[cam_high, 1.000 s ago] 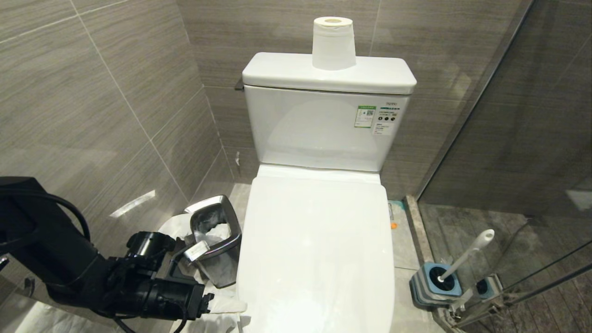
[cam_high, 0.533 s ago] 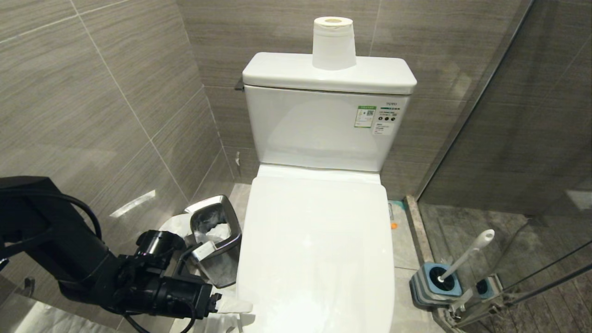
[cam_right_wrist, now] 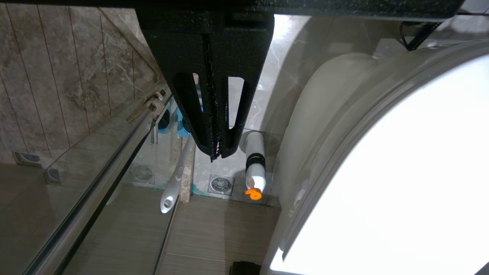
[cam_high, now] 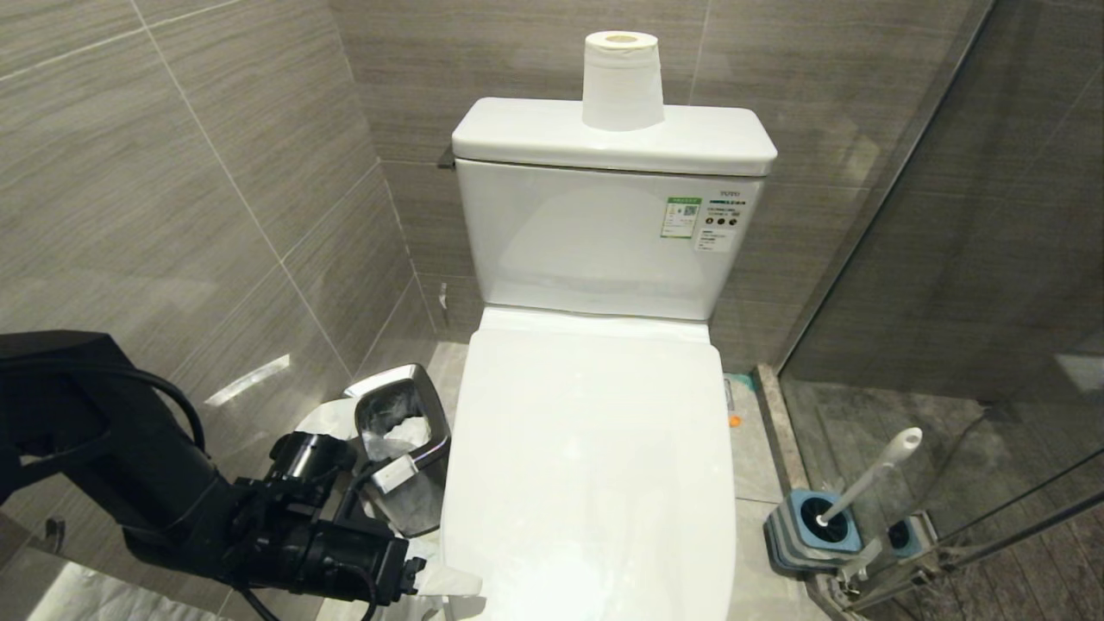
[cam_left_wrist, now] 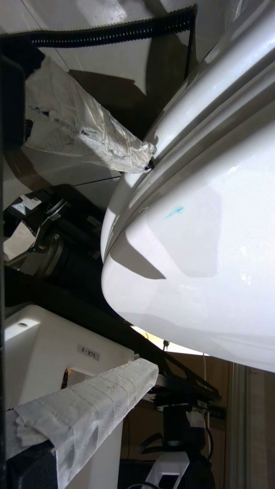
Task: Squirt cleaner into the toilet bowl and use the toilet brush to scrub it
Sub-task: Use the left hand to lift the toilet lid slightly
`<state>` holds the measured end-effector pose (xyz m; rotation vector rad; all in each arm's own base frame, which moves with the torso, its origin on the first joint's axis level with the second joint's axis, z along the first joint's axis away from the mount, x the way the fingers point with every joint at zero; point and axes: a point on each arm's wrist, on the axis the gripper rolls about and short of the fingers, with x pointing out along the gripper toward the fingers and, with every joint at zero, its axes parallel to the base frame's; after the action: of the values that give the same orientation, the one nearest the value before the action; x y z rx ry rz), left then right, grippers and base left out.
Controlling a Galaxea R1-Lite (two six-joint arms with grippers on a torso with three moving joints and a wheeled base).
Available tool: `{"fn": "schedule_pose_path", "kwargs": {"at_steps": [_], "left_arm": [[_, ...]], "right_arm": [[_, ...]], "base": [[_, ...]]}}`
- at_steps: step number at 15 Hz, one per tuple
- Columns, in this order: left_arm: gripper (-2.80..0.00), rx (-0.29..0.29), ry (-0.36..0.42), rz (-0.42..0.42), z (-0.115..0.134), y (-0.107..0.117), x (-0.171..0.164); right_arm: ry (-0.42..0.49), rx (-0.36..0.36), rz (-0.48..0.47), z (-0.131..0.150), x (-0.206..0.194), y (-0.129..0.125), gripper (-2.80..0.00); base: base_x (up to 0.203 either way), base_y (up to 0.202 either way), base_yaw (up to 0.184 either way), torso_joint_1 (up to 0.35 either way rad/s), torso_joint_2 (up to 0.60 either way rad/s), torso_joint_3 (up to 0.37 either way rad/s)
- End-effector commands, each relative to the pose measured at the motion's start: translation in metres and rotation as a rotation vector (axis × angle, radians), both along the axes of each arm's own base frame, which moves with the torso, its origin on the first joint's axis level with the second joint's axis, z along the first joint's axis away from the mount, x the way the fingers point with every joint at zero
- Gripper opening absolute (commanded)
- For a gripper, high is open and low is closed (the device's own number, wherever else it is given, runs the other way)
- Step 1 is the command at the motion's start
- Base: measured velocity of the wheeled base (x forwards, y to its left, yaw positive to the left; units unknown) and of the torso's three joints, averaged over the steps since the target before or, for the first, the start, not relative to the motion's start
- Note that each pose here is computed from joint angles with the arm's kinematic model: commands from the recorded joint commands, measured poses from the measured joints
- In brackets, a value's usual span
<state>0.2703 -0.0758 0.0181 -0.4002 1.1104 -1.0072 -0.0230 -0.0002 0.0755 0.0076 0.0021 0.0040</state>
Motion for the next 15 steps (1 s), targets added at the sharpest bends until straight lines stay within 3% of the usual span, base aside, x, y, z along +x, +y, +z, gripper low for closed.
{"fn": "schedule_pose_path", "kwargs": {"at_steps": [1, 3, 11, 15], "left_arm": [[0.0, 0.012, -0.009, 0.001, 0.001, -0.001, 0.0], [0.0, 0.054, -0.035, 0.01, -0.001, -0.002, 0.001], [0.0, 0.055, -0.016, -0.045, -0.002, -0.014, -0.011], [0.0, 0.005, -0.005, -0.082, 0.004, -0.02, -0.015]], "right_arm": [[0.001, 0.0, 0.001, 0.0, 0.0, 0.0, -2.8], [0.001, 0.0, 0.001, 0.0, 0.0, 0.0, -2.8], [0.001, 0.0, 0.001, 0.0, 0.0, 0.0, -2.8], [0.001, 0.0, 0.001, 0.0, 0.0, 0.0, -2.8]], "base": [[0.0, 0.0, 0.0, 0.0, 0.0, 0.0], [0.0, 0.0, 0.0, 0.0, 0.0, 0.0], [0.0, 0.0, 0.0, 0.0, 0.0, 0.0], [0.0, 0.0, 0.0, 0.0, 0.0, 0.0]]}}
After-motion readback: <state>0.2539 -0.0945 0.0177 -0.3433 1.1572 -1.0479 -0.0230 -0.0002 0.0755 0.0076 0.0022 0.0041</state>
